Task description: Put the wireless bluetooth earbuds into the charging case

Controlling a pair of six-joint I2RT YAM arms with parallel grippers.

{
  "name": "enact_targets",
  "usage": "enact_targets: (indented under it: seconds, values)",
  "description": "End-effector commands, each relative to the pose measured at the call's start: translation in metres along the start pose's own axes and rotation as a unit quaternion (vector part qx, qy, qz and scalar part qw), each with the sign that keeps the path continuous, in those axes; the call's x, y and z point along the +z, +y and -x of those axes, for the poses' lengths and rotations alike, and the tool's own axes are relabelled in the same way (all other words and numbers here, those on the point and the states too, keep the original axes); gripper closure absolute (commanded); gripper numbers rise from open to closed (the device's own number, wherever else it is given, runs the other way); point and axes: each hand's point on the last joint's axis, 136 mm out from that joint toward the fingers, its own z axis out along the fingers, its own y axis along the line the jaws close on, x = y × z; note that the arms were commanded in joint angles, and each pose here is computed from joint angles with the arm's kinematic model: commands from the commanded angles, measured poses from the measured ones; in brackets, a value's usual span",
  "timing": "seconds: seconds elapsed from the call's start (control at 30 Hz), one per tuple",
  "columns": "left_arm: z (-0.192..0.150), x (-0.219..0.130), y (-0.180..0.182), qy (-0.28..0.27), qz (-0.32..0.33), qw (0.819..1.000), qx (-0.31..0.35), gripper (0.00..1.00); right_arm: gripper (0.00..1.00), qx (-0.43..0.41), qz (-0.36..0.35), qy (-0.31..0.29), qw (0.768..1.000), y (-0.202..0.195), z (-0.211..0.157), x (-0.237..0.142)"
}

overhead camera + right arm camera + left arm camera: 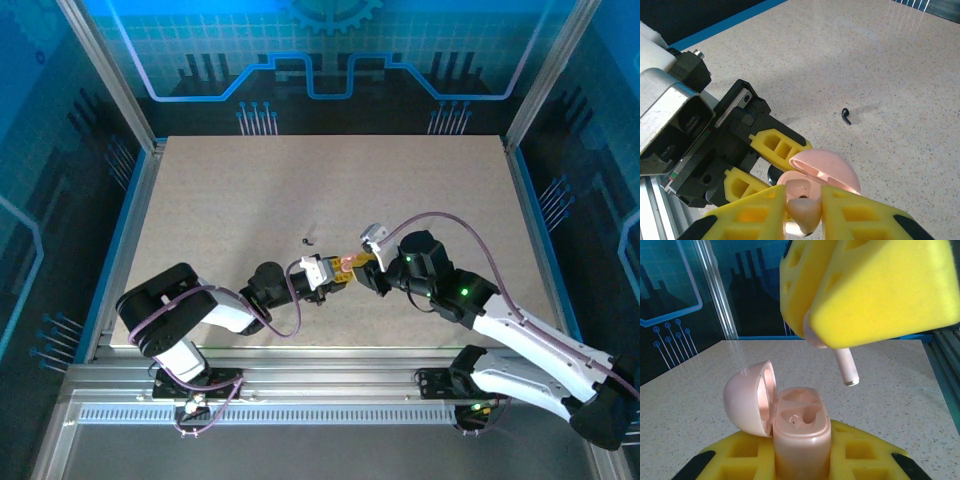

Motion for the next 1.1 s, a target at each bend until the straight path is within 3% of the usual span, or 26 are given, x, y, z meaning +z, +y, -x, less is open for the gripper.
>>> enact_targets:
  seconds: [0.0,0.2,0.87,1.07]
  values:
    - [0.024,0.004,0.0,-0.038,-0.003,0.999,0.004,0.83,0.77,0.005,-0.002,-0.023,1.0,0.002,0.008,0.003]
    - [0.026,0.004,-0.001,-0.04,-0.007,0.999,0.004,0.83,0.77,0.007,-0.004,-0.033,0.999,0.001,0.01,0.007]
    - [0.037,0.002,-0.002,-0.054,-0.01,0.998,0.006,0.83,0.77,0.008,-0.031,0.016,0.999,-0.011,-0.016,0.023]
    - [0.028,0.004,0.001,-0.042,0.0,0.999,-0.003,0.83,0.77,0.004,-0.023,-0.018,1.0,-0.006,0.005,0.008]
